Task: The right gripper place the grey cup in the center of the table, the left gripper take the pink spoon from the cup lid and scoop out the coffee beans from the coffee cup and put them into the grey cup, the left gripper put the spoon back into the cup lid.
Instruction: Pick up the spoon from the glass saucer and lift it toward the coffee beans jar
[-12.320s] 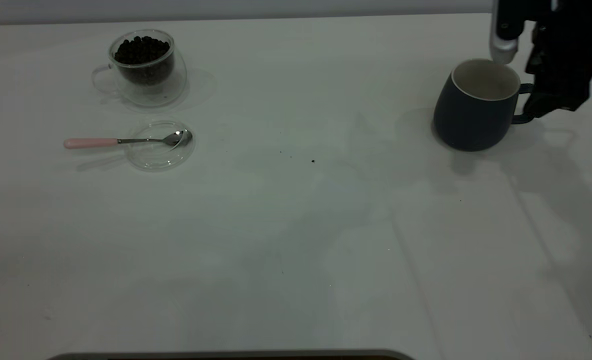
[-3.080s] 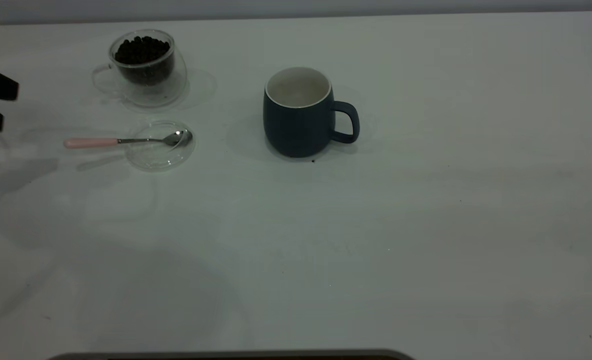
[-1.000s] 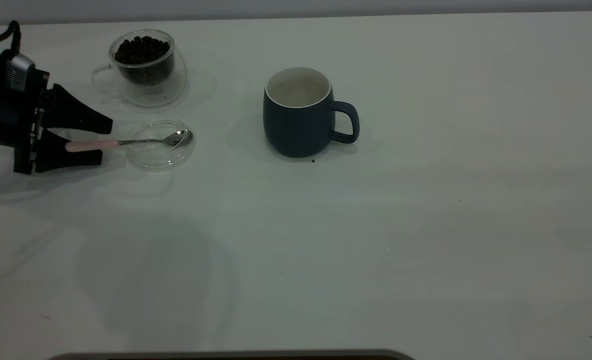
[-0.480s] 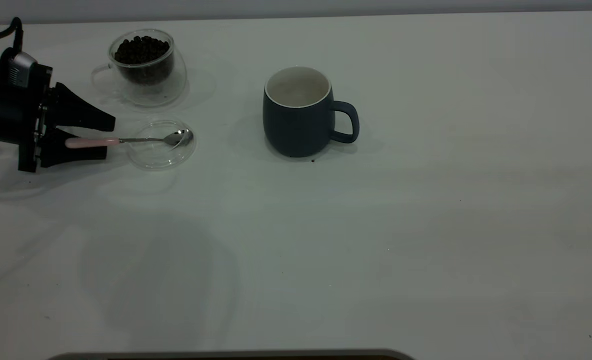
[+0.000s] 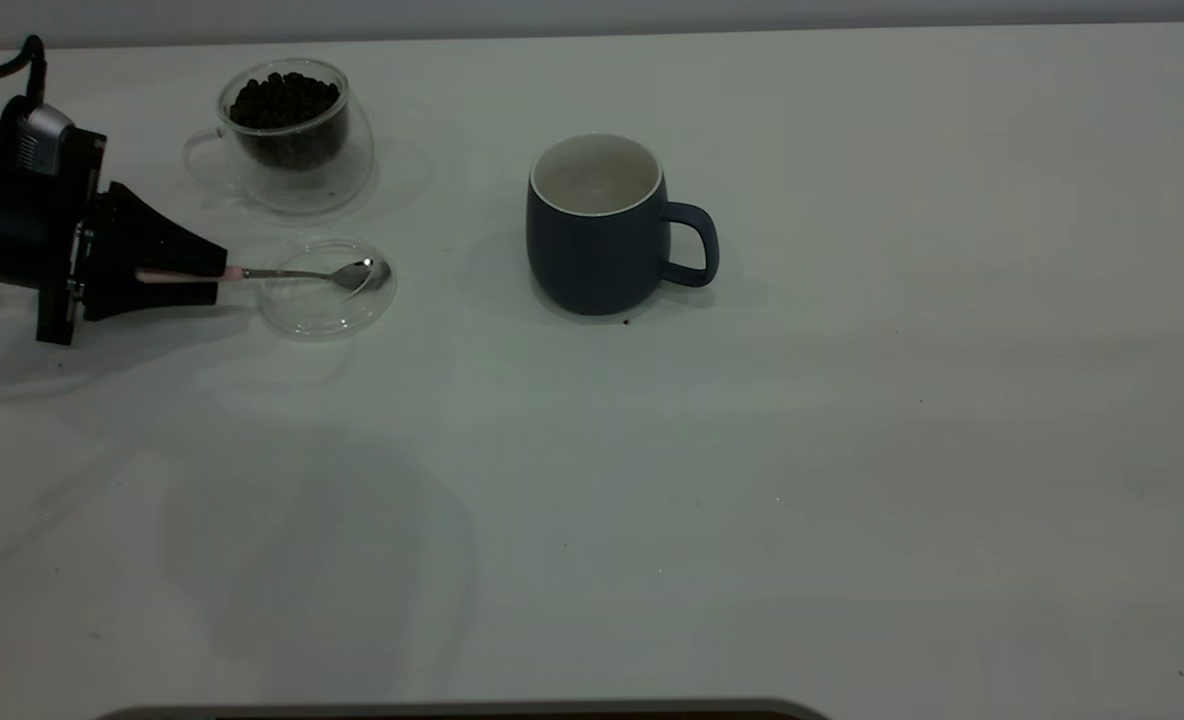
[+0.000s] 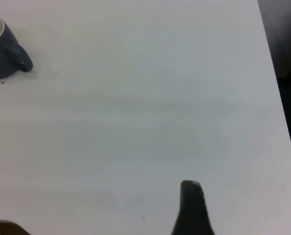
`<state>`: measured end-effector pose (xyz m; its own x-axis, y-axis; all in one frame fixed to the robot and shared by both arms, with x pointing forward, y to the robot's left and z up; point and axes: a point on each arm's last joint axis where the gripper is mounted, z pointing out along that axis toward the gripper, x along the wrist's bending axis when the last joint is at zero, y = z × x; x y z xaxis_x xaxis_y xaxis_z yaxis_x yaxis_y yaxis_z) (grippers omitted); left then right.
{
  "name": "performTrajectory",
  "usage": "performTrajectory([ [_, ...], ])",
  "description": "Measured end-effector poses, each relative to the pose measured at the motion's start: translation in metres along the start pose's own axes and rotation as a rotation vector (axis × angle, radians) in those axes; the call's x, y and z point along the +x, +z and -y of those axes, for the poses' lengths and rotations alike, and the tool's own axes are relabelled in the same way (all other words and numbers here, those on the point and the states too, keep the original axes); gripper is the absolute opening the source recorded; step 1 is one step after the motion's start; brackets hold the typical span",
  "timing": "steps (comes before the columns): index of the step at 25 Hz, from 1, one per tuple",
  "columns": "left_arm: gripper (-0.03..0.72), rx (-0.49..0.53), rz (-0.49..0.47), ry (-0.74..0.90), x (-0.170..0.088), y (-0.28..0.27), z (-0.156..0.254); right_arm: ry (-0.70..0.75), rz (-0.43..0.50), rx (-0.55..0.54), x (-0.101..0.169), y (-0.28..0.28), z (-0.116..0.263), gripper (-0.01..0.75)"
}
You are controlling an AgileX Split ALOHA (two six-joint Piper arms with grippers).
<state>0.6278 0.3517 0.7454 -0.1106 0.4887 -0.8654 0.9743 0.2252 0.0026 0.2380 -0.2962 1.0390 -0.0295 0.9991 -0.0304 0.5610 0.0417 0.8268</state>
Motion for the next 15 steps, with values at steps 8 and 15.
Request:
performTrajectory([
  [8, 0.119, -0.025, -0.002, 0.022, -0.0002, -0.0002, -0.0023, 0.000, 0.000, 0.000, 0.0000, 0.0000, 0.0000, 0.591],
  [15, 0.119, 0.031, -0.005, 0.044, 0.0004, -0.0013, 0.0027, 0.000, 0.000, 0.000, 0.0000, 0.0000, 0.0000, 0.591],
])
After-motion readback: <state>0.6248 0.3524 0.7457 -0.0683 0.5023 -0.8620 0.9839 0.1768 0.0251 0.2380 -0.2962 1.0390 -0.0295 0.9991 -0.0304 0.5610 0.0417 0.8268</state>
